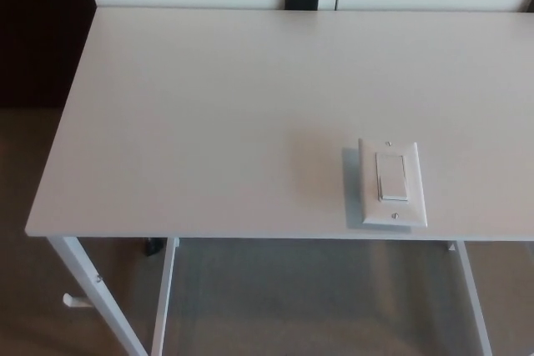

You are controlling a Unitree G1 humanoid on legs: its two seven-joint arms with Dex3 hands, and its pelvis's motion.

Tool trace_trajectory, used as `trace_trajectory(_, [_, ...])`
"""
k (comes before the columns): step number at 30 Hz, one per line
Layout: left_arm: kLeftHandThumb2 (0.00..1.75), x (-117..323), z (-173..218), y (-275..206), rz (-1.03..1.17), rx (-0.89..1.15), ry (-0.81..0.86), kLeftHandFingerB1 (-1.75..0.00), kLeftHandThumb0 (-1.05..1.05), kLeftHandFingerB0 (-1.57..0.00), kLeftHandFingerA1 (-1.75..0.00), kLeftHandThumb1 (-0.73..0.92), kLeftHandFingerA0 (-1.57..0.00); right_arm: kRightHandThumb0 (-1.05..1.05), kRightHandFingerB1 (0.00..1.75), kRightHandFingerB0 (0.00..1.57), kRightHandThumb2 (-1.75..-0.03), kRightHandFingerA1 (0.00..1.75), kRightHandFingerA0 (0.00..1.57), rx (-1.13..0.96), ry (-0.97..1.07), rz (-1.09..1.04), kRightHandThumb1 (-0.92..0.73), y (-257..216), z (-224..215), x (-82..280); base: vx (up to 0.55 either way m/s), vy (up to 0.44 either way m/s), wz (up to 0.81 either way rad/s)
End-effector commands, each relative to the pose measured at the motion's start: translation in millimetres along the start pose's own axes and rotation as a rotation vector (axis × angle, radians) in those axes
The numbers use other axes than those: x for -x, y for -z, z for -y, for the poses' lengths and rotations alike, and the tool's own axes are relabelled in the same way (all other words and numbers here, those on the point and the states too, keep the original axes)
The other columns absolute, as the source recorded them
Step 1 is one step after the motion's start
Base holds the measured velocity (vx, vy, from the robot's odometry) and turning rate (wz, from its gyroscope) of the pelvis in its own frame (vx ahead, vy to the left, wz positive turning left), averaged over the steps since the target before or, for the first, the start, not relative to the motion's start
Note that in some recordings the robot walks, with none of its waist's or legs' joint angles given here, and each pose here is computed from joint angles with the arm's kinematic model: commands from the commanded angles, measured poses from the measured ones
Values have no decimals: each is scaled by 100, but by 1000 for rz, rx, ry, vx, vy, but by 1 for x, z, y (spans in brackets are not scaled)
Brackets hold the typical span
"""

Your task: The robot walk towards a table in front and then clicks the light switch button using the right hand's index finger

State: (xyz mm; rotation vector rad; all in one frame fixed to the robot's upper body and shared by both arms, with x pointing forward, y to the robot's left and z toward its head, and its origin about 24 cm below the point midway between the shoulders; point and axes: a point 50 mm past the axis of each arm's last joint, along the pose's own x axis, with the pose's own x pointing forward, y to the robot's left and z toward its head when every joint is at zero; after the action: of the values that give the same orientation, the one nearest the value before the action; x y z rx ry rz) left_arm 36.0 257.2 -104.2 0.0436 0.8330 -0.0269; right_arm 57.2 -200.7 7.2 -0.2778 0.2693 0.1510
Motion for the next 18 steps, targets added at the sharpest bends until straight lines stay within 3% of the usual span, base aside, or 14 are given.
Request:
trace_trajectory(1, [87,4,-5,-1,4,-12,-13,-77,-75,-1,-104,52,-1,-61,44,80,-54,44,83,105,96,420,-43,-81,8,15,0,0,0])
trace_trajectory(7, [85,5,-7,0,-6,-35,-17,-75,-77,-4,-102,52,-3,-63,45,75,-56,45,75,291,262,784,-49,-136,16,15,0,0,0])
trace_trajectory(15, [86,6,-8,0,-5,-18,-15,-77,-78,-5,-104,50,-4,-71,45,69,-57,46,69,519,370,921,-53,-164,20,-5,0,0,0])
trace_trajectory(16, [102,5,-8,-1,-6,-31,-14,-68,-83,-10,-81,40,-13,-76,45,60,-59,47,60,632,403,916,-56,-169,24,-16,0,0,0])
trace_trajectory(17, [86,6,-8,-2,-3,-32,-14,-77,-77,-4,-105,50,-3,-76,47,55,-59,49,49,683,416,901,-63,-171,26,-23,0,0,0])
trace_trajectory(18, [86,6,-7,-2,2,-30,-13,-77,-77,-4,-105,50,-3,-76,47,55,-59,49,49,739,433,878,-63,-174,30,-32,0,0,0])
